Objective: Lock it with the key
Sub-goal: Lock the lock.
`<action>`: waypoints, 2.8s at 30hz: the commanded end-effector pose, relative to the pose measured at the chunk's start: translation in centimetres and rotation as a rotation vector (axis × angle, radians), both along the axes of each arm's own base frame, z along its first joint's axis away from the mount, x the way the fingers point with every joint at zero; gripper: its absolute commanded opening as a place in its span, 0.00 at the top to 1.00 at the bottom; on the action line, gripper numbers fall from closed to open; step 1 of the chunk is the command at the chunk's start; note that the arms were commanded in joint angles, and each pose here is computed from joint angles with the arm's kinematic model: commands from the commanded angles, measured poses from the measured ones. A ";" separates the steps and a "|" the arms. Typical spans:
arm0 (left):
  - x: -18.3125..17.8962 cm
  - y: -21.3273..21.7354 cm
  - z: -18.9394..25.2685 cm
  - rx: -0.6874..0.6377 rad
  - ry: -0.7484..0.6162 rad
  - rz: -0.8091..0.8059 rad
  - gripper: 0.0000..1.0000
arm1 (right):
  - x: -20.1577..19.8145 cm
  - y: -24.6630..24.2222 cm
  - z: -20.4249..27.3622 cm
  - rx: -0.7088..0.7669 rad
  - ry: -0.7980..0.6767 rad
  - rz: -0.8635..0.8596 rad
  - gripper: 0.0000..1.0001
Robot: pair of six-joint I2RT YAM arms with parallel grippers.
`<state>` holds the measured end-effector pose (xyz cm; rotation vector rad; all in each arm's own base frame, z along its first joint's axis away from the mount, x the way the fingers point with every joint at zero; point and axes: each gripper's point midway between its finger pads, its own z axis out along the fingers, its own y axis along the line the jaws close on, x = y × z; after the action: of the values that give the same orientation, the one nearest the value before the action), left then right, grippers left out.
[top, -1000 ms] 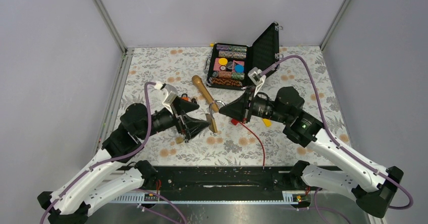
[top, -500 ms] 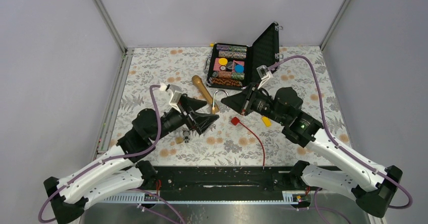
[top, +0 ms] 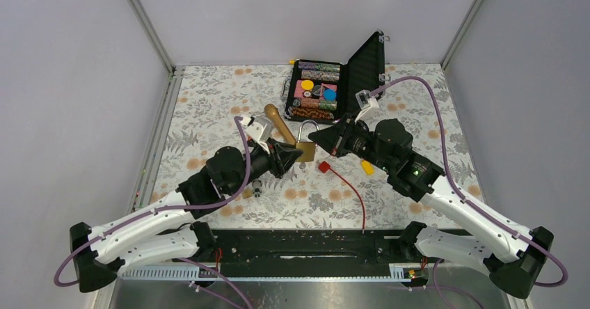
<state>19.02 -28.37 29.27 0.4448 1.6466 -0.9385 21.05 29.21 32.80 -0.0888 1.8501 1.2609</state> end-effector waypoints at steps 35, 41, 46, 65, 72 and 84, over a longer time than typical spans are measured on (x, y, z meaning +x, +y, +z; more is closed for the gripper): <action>2.6 -0.2 -0.7 0.094 0.028 0.118 0.56 | -4.6 -0.4 12.3 0.321 -0.275 0.178 0.99; 2.8 -0.5 -1.1 0.117 0.038 0.116 0.77 | -4.7 -0.4 12.5 0.331 -0.271 0.186 0.99; 2.8 -0.1 -0.7 0.106 0.024 0.126 1.00 | -4.6 -0.3 11.6 0.310 -0.255 0.180 0.96; -4.4 0.5 3.3 0.088 -0.123 -0.236 1.00 | -5.8 -3.2 3.7 -0.155 -0.320 0.222 0.13; -5.5 0.2 4.1 0.071 -0.130 -0.301 1.00 | -6.2 -1.4 4.0 -0.155 -0.278 0.317 0.14; -7.3 0.3 6.6 0.012 -0.136 -0.372 1.00 | -6.7 0.8 1.4 -0.141 -0.182 0.426 0.59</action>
<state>12.66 -27.72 28.20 0.8739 1.7270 -1.0204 15.27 29.62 32.69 -0.6481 1.8773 1.2856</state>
